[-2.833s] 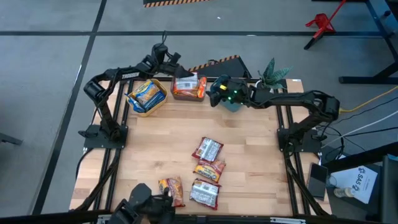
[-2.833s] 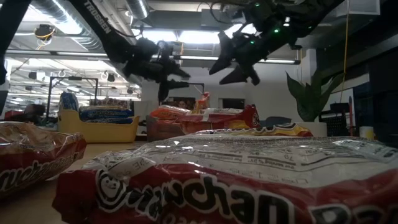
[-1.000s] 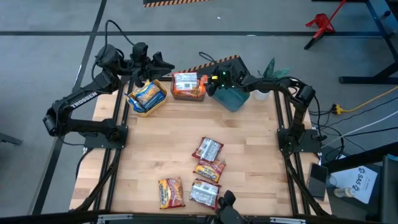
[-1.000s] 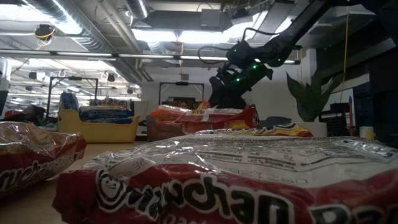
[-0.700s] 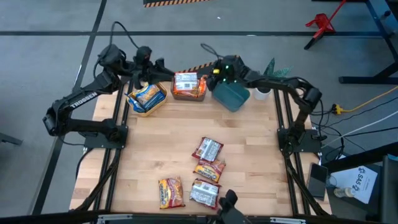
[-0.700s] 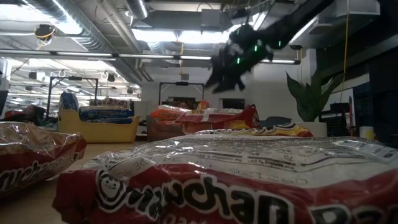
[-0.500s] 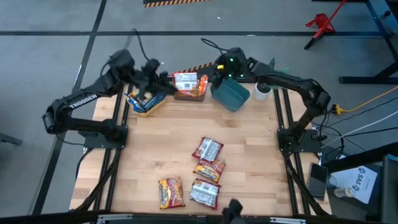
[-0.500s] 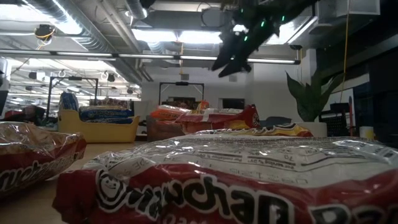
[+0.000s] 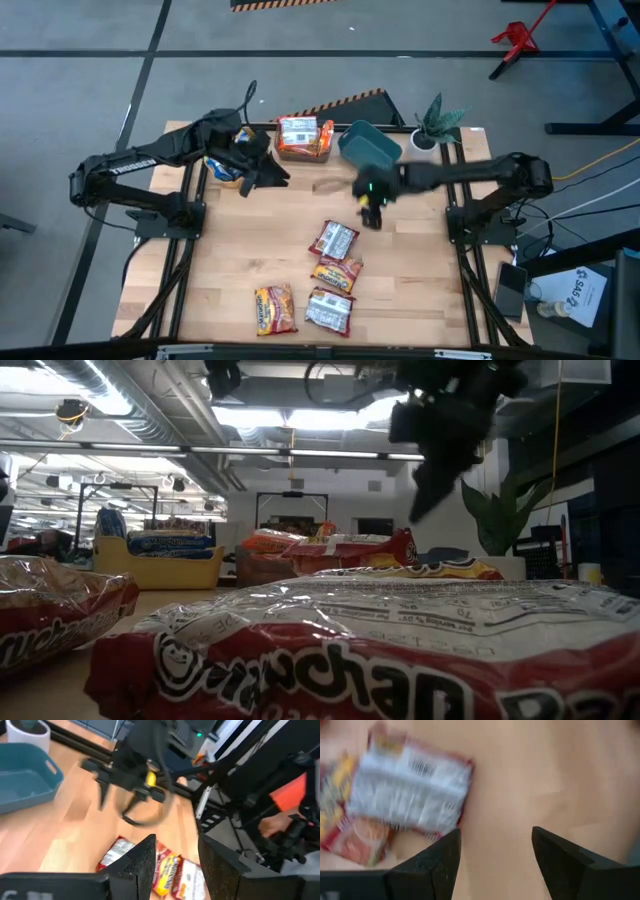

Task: Sort Maruchan noodles
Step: Put the red noodle pack into the blue bin

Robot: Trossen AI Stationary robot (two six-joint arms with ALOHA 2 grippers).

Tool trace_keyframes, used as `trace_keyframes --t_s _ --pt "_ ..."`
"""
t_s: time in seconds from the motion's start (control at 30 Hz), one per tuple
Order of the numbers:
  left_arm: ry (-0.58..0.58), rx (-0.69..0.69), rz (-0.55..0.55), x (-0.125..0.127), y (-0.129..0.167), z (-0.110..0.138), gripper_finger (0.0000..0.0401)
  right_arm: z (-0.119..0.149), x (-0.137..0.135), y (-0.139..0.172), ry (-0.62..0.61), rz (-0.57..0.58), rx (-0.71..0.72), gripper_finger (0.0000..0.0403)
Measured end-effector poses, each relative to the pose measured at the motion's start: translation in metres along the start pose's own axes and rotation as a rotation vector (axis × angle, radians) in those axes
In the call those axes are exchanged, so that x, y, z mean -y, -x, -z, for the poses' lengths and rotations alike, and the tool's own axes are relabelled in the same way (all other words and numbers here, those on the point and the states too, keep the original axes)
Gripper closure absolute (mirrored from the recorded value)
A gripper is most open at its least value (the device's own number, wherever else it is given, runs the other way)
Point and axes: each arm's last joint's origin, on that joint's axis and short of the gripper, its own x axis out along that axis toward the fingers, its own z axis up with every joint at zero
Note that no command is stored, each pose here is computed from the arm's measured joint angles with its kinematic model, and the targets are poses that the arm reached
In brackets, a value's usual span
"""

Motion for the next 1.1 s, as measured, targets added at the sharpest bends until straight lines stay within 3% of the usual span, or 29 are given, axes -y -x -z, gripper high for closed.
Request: trace_keyframes --t_s 0.2,0.3,0.4,0.5,0.7,0.9,1.1 --pt "0.058 -0.059 0.055 -0.025 -0.028 0.026 0.0261 0.03 -0.039 -0.028 0.126 0.066 0.065 0.0171" --pt "0.144 -0.084 0.09 -0.044 -0.047 0.055 0.0261 0.035 -0.056 -0.03 0.265 0.141 0.113 0.0171" --pt "0.218 -0.024 0.122 -0.059 -0.059 0.077 0.0261 0.039 -0.071 -0.031 0.43 0.207 0.13 0.0171" --pt "0.285 0.042 0.096 -0.073 -0.066 0.097 0.0261 0.043 -0.085 -0.031 0.56 0.183 0.133 0.0171" --pt "0.414 0.031 0.026 -0.092 -0.08 0.136 0.0261 0.048 -0.101 -0.035 0.616 0.096 0.145 0.0171" --pt "0.439 -0.012 0.02 -0.094 -0.096 0.148 0.0261 0.05 -0.106 -0.055 0.622 0.076 0.131 0.0171" --pt "0.436 -0.013 -0.029 -0.097 -0.111 0.158 0.0261 0.048 -0.106 -0.073 0.618 0.167 0.151 0.0171"
